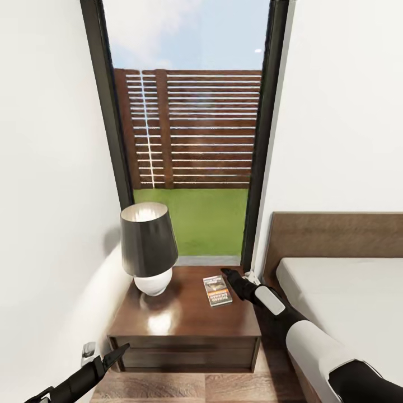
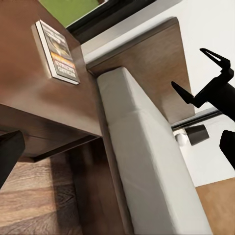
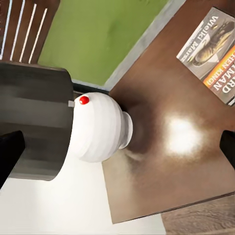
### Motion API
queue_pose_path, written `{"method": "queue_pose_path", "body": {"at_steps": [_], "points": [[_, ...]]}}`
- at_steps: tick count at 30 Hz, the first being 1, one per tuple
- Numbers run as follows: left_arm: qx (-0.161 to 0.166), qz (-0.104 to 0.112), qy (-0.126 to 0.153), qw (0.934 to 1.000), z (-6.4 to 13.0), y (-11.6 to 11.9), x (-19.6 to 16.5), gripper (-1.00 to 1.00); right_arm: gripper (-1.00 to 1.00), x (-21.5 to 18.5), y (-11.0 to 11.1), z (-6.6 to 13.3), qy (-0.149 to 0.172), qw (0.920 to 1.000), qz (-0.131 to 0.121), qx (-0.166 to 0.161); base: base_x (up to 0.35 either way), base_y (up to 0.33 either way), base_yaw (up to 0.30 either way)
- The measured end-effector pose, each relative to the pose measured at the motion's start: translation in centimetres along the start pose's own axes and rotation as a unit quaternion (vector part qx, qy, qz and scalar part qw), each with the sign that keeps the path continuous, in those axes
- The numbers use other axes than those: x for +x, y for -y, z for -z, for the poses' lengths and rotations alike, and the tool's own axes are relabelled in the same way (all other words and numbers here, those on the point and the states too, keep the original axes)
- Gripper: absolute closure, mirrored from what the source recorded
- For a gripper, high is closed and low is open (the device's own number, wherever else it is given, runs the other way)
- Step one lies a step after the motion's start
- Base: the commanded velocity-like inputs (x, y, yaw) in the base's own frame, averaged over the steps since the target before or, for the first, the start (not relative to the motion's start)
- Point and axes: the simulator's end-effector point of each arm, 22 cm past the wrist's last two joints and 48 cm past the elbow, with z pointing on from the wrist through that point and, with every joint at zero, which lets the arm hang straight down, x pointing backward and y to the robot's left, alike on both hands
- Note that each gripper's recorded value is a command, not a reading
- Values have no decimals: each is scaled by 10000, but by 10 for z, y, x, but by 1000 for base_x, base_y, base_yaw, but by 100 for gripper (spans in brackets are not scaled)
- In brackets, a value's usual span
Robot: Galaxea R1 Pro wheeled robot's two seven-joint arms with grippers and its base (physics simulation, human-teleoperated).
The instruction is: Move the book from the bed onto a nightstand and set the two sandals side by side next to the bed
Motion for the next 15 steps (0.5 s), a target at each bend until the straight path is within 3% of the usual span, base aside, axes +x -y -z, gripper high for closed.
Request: {"method": "queue_pose_path", "body": {"at_steps": [4,9,15], "points": [[-3,0,-5,10000,0,7,-4,-100,-100,-3,-11,3,-10,9999,-9,-139,0,0,0],[-7,-5,-19,10000,0,15,-9,-100,-100,-7,-39,8,-7,9983,-13,-582,0,0,0],[-9,-24,-38,10000,1,24,-14,-100,-100,-15,-56,14,18,9968,8,-802,0,0,0]]}}
